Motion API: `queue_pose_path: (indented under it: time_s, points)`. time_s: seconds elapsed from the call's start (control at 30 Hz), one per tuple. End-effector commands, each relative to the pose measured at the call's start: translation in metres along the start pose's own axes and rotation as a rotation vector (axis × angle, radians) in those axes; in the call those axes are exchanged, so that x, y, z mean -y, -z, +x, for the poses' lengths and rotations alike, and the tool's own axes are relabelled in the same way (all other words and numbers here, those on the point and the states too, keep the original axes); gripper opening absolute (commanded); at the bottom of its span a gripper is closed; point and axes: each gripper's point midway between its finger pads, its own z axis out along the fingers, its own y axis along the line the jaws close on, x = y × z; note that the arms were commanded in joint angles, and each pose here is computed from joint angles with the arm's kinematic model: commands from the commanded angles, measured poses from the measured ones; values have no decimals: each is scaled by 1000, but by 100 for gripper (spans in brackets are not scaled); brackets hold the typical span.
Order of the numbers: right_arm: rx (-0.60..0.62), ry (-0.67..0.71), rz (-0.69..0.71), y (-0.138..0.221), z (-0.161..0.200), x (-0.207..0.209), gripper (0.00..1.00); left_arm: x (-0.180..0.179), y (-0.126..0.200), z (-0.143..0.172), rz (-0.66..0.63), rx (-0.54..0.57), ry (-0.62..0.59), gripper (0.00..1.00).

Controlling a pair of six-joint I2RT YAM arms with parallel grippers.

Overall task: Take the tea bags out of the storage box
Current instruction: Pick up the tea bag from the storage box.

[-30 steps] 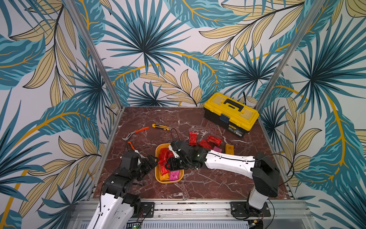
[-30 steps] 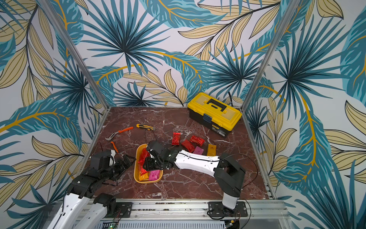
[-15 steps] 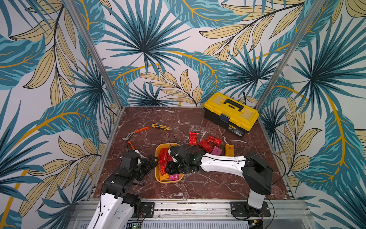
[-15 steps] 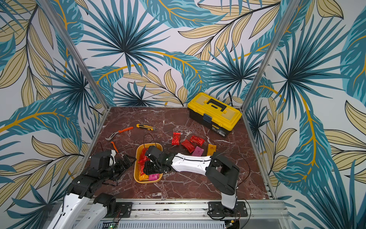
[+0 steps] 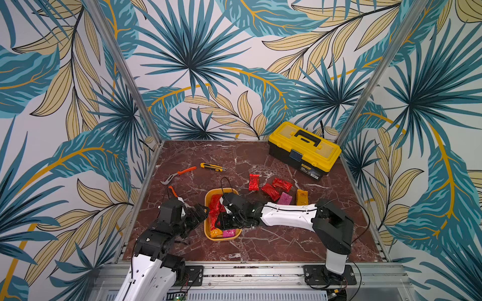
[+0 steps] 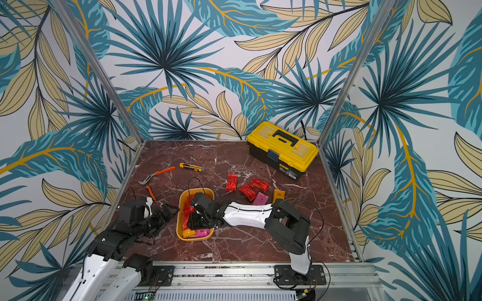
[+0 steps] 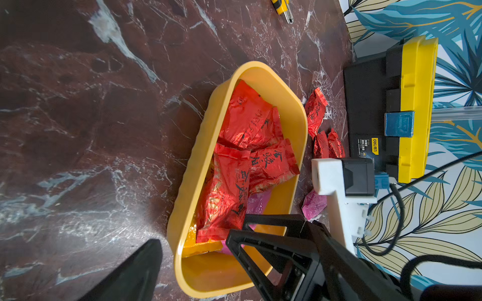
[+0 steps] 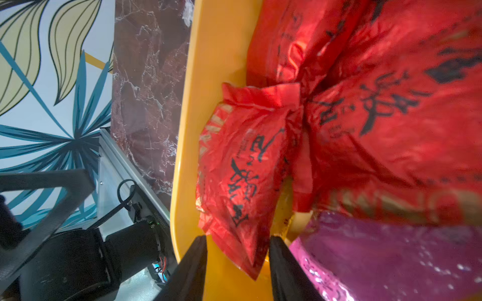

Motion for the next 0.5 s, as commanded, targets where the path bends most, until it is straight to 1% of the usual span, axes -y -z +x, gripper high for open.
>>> queue_pose_path:
  time_s: [0.0,0.07,0.2,0.37,0.47]
  points:
    - [-22,-34,-3,-12,10,9,42,-2,3,0,0,7,-6,100]
    - [-14,-43,-6,-12,9,9,39,-2,3,1,1,6,-6,100]
    - [-15,-53,-14,-14,10,9,37,-2,3,1,2,7,-4,100]
    - [-17,-56,-19,-17,9,8,33,-2,3,1,2,7,-2,100]
    - [-13,-58,-20,-18,8,7,28,-3,3,2,2,3,-3,100]
